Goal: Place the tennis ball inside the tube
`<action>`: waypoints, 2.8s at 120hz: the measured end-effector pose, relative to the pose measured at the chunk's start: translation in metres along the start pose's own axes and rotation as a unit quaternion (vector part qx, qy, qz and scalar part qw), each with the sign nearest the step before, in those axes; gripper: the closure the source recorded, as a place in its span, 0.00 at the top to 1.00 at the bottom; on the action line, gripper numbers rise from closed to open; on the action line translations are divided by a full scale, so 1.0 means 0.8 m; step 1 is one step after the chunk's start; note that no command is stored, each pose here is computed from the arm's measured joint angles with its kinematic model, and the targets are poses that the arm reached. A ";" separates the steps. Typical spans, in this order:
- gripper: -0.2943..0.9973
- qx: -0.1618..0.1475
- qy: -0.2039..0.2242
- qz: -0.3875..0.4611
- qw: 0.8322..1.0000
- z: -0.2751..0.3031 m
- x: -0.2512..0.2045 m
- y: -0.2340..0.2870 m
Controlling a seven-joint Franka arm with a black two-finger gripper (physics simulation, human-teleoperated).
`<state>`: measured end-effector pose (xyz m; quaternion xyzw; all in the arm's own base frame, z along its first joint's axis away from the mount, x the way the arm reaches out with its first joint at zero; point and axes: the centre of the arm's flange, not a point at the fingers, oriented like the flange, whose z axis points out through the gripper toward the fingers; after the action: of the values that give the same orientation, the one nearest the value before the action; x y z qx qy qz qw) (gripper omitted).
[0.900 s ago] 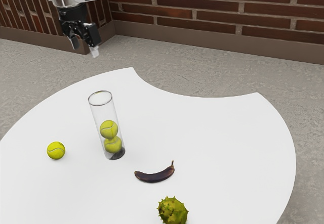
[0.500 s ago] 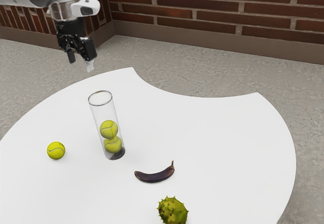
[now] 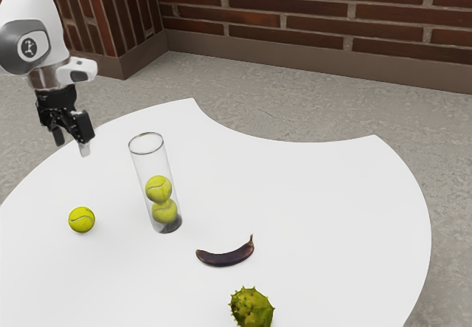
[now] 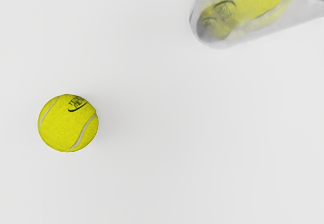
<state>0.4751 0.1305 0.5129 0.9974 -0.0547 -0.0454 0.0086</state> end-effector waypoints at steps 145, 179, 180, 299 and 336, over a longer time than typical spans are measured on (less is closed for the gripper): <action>0.77 0.051 0.031 0.020 0.998 0.298 -0.003 -0.122; 0.77 0.045 0.041 0.019 0.998 0.310 0.008 -0.121; 0.77 0.045 0.041 0.019 0.998 0.310 0.008 -0.121; 0.48 -0.030 0.087 0.066 0.994 0.088 -0.004 -0.054; 0.48 -0.032 0.063 0.121 0.990 0.003 0.016 -0.002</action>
<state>0.4874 0.1309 0.5093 0.9836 -0.1728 0.0173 0.0497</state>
